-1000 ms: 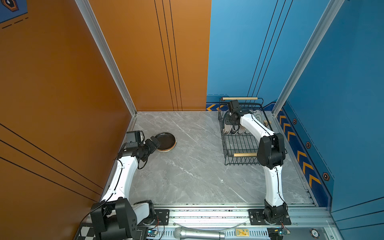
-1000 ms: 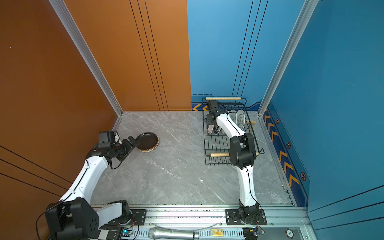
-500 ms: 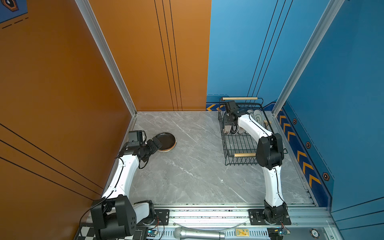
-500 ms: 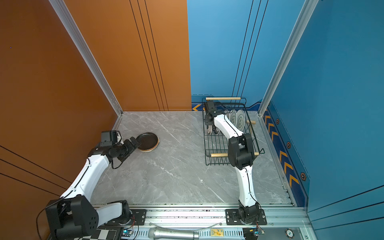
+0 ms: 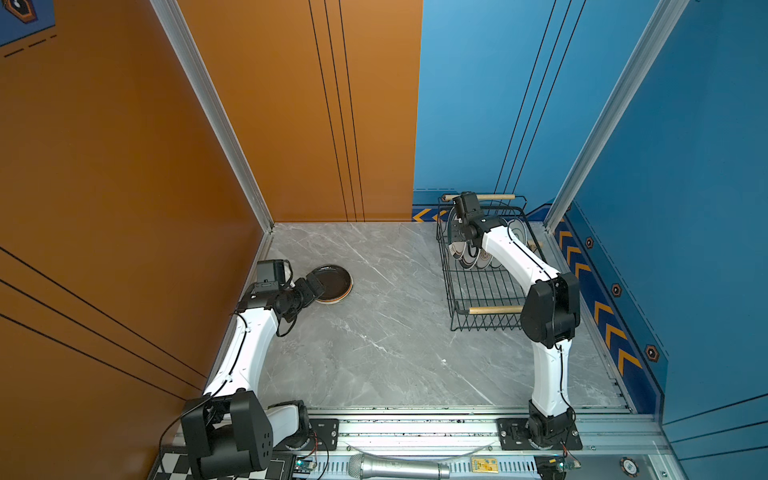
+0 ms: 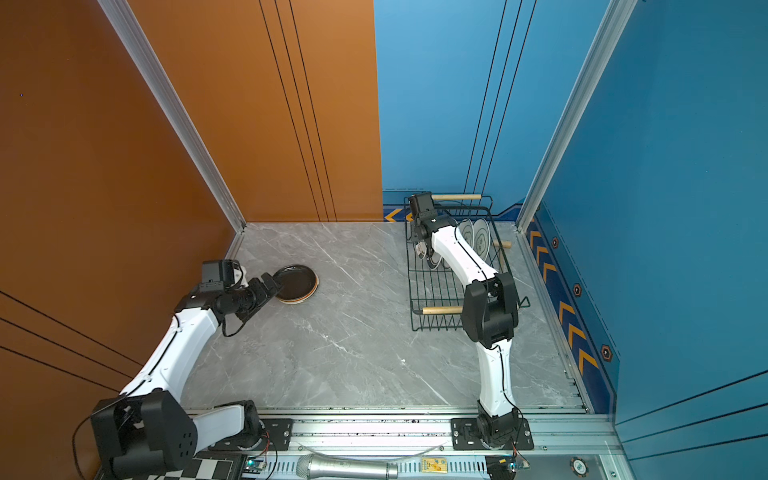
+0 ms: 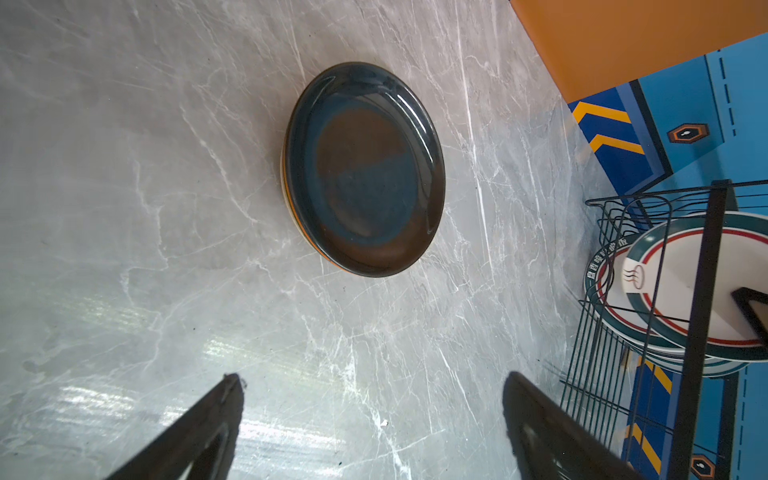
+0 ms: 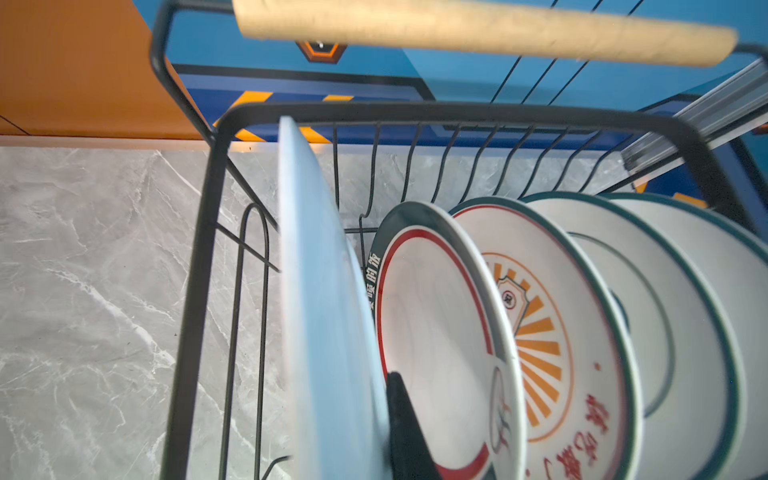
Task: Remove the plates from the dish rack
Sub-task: 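Lower the right gripper into the rack and grasp the nearest green-rimmed plate, then lift the green-rimmed plate out toward the left gripper while the left gripper reaches, then grasp the green-rimmed plate's rim with the left gripper beside the right gripper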
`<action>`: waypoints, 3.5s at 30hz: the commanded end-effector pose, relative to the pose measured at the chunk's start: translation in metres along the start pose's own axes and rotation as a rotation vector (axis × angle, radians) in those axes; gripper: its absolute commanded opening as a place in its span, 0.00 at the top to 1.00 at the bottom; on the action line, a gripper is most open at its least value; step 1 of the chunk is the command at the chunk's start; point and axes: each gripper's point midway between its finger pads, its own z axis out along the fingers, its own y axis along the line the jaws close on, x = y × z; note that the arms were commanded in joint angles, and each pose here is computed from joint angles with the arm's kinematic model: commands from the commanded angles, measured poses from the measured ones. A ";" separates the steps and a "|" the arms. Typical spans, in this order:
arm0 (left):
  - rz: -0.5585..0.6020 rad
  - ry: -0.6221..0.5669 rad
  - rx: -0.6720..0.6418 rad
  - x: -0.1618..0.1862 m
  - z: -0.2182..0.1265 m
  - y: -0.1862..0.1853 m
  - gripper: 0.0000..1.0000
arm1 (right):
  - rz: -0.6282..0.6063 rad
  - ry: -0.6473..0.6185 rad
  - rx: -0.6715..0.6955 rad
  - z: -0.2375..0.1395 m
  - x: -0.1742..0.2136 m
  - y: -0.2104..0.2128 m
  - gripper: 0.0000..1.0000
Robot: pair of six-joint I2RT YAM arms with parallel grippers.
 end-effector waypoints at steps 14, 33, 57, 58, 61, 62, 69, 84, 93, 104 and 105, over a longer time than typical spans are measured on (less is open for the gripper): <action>0.037 -0.012 0.052 0.000 -0.009 -0.020 0.01 | 0.019 -0.419 0.114 -0.145 -0.071 -0.011 1.00; 0.065 -0.016 0.330 0.007 -0.019 -0.079 0.01 | 0.690 0.081 -1.021 -0.194 -0.008 0.102 1.00; 0.063 0.039 0.771 0.022 -0.013 -0.169 0.24 | 0.741 0.328 -1.205 -0.183 0.056 0.206 1.00; 0.061 0.040 0.770 0.022 -0.014 -0.169 0.25 | 0.743 0.331 -1.211 -0.182 0.057 0.207 1.00; 0.059 0.048 0.770 0.024 -0.013 -0.167 0.26 | 0.750 0.326 -1.218 -0.182 0.055 0.208 1.00; 0.055 0.049 0.768 0.024 -0.012 -0.165 0.27 | 0.746 0.320 -1.220 -0.183 0.053 0.207 1.00; 0.016 0.050 0.733 0.028 -0.010 -0.139 0.29 | 0.698 0.267 -1.165 -0.185 0.040 0.196 1.00; 0.079 0.022 0.772 0.030 -0.031 -0.151 0.29 | 0.670 0.317 -1.215 -0.187 0.048 0.223 1.00; 0.100 0.033 0.794 0.028 -0.023 -0.168 0.44 | 0.628 0.363 -1.265 -0.196 0.060 0.241 1.00; 0.116 0.094 0.820 0.043 -0.013 -0.178 0.71 | 0.565 0.430 -1.309 -0.202 0.078 0.264 0.98; 0.117 0.096 0.818 0.044 -0.012 -0.177 0.75 | 0.558 0.437 -1.310 -0.202 0.081 0.266 0.97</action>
